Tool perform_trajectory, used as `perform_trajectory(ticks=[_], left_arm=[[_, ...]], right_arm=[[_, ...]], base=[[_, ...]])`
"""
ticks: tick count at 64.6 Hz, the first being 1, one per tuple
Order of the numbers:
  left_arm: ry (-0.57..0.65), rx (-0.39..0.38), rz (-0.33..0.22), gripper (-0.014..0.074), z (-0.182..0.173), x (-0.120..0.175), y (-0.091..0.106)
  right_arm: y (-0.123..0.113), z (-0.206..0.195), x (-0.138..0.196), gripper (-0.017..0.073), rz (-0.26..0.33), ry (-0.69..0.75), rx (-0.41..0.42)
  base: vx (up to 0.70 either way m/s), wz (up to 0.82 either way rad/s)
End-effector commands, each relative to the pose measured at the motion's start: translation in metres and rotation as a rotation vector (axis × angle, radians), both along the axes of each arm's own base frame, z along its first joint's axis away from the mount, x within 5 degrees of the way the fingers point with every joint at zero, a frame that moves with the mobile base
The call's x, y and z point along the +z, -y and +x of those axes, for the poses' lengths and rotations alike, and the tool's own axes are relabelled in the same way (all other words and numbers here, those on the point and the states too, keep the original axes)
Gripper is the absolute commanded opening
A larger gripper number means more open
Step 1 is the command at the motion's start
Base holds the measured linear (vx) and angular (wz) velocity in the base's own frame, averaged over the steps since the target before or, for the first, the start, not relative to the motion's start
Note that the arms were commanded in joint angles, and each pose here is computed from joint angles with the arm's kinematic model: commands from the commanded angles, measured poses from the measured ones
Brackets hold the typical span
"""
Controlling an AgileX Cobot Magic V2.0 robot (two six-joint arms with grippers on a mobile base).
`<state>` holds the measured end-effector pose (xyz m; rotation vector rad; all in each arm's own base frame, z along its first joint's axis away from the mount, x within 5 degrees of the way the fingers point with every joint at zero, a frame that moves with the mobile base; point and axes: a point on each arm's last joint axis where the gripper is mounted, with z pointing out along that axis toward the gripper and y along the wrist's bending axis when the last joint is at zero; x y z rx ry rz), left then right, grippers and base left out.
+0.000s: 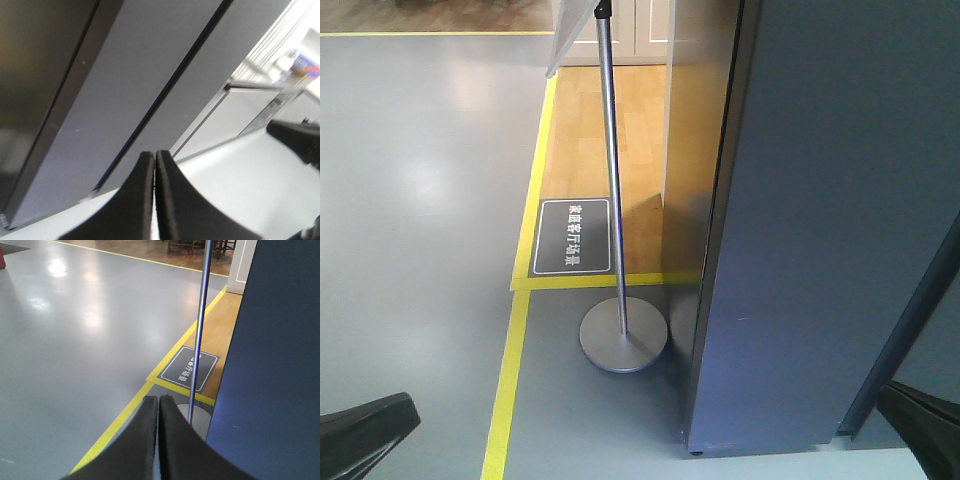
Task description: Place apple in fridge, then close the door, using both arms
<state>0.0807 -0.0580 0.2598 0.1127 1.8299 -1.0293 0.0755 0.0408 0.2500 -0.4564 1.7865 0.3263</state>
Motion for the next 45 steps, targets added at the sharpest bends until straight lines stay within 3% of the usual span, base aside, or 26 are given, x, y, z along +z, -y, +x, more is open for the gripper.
perform_trajectory(ticks=[1, 29, 40, 45], left_arm=[[0.044, 0.031, -0.123, -0.0008, 0.003, 0.015, -0.001], [0.051, -0.119, -0.155, -0.0007, -0.007, 0.018, 0.008], [0.052, -0.143, -0.16, -0.0007, -0.009, 0.018, 0.009], [0.066, -0.12, -0.194, -0.0007, -0.007, 0.021, 0.008]], right_arm=[[0.002, 0.003, 0.012, -0.0003, 0.046, 0.04, -0.036], [0.002, 0.003, 0.012, -0.0003, 0.046, 0.039, -0.034], [0.002, 0.003, 0.012, -0.0003, 0.046, 0.039, -0.033], [0.002, 0.003, 0.012, -0.0003, 0.046, 0.039, -0.033]], base=[[0.0, 0.0], [0.0, 0.0], [0.0, 0.0], [0.0, 0.0]])
